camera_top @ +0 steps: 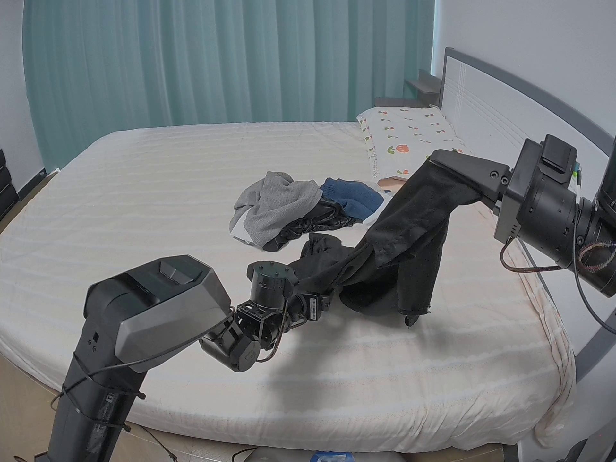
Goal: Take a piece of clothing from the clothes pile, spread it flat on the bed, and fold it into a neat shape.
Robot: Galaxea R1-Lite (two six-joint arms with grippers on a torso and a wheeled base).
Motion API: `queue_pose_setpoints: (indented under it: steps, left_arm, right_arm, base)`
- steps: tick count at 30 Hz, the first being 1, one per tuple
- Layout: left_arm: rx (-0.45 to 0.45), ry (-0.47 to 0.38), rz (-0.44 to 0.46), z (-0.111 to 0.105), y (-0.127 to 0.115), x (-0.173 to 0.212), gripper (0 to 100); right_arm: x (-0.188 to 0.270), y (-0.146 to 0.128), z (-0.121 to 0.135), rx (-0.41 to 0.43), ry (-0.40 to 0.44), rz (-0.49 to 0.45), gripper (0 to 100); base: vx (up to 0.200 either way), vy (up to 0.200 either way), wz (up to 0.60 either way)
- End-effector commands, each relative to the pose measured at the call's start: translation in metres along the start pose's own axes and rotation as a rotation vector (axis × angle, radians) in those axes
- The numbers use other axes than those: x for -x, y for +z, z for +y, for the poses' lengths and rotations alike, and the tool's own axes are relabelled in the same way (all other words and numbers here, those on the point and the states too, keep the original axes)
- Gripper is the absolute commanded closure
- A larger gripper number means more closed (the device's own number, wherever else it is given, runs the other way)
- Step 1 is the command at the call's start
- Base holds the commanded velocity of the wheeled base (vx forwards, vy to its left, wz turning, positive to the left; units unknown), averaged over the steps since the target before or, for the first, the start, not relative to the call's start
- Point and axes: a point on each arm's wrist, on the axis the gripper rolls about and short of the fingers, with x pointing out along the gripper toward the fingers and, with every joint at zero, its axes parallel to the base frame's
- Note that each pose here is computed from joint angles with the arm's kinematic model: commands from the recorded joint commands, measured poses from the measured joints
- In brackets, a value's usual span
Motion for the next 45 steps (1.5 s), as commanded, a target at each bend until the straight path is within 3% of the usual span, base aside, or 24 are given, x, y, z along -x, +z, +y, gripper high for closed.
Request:
queue_pose_setpoints:
  steps: [1, 3, 4, 16, 21, 26, 30, 32, 33, 36, 37, 39, 40, 42, 45]
  left_arm:
    - [0.006, 0.026, 0.016, 0.007, -0.018, -0.016, 0]
    - [0.009, 0.036, 0.02, 0.011, -0.02, -0.017, 0]
    - [0.013, 0.037, 0.021, 0.012, -0.019, -0.017, 100]
    - [0.146, 0.062, 0.012, 0.021, -0.011, -0.023, 100]
    - [0.189, 0.065, 0.03, 0.021, 0.002, 0.0, 100]
    - [0.262, 0.03, 0.049, 0.016, 0.045, 0.055, 100]
    - [0.374, -0.022, -0.025, 0.008, 0.103, 0.106, 100]
    - [0.391, -0.024, -0.024, 0.007, 0.114, 0.119, 100]
    - [0.432, -0.031, -0.026, 0.005, 0.135, 0.14, 100]
    - [0.506, -0.066, -0.031, 0.003, 0.153, 0.161, 100]
    - [0.545, -0.105, -0.05, 0.003, 0.165, 0.176, 100]
    - [0.545, -0.107, -0.07, 0.005, 0.17, 0.182, 100]
    - [0.546, -0.097, -0.102, 0.014, 0.179, 0.193, 100]
    - [0.549, -0.105, -0.131, 0.016, 0.187, 0.202, 100]
    - [0.554, -0.106, -0.152, 0.018, 0.192, 0.21, 100]
  right_arm:
    - [0.005, 0.003, -0.003, 0.003, -0.011, -0.014, 100]
    - [0.004, 0.006, -0.007, 0.003, -0.028, -0.023, 100]
    - [0.004, 0.006, -0.009, 0.003, -0.034, -0.026, 100]
    - [0.005, 0.003, -0.014, 0.001, -0.042, -0.002, 100]
    - [0.004, 0.003, -0.018, 0.001, -0.057, -0.003, 100]
    - [-0.002, 0.003, -0.031, -0.001, -0.087, 0.019, 100]
    - [-0.015, -0.001, -0.053, -0.001, -0.146, 0.051, 100]
    - [-0.02, -0.002, -0.06, -0.004, -0.164, 0.056, 100]
    - [-0.028, -0.005, -0.072, -0.009, -0.193, 0.068, 100]
    - [-0.039, -0.008, -0.084, 0.005, -0.208, 0.065, 100]
    - [-0.051, -0.003, -0.092, 0.034, -0.195, 0.017, 100]
    - [-0.056, 0.001, -0.094, 0.051, -0.179, -0.018, 100]
    - [-0.062, 0.018, -0.092, 0.095, -0.151, -0.122, 100]
    - [-0.065, 0.035, -0.086, 0.125, -0.121, -0.209, 100]
    - [-0.062, 0.048, -0.081, 0.139, -0.106, -0.276, 100]
  base:
    - [0.0, 0.0, 0.0]
    - [0.0, 0.0, 0.0]
    - [0.0, 0.0, 0.0]
    - [0.0, 0.0, 0.0]
    - [0.0, 0.0, 0.0]
    - [0.0, 0.0, 0.0]
    - [0.0, 0.0, 0.0]
    - [0.0, 0.0, 0.0]
    - [0.0, 0.0, 0.0]
    - [0.0, 0.0, 0.0]
    - [0.0, 0.0, 0.0]
    - [0.0, 0.0, 0.0]
    - [0.0, 0.0, 0.0]
    - [0.0, 0.0, 0.0]
    - [0.0, 0.0, 0.0]
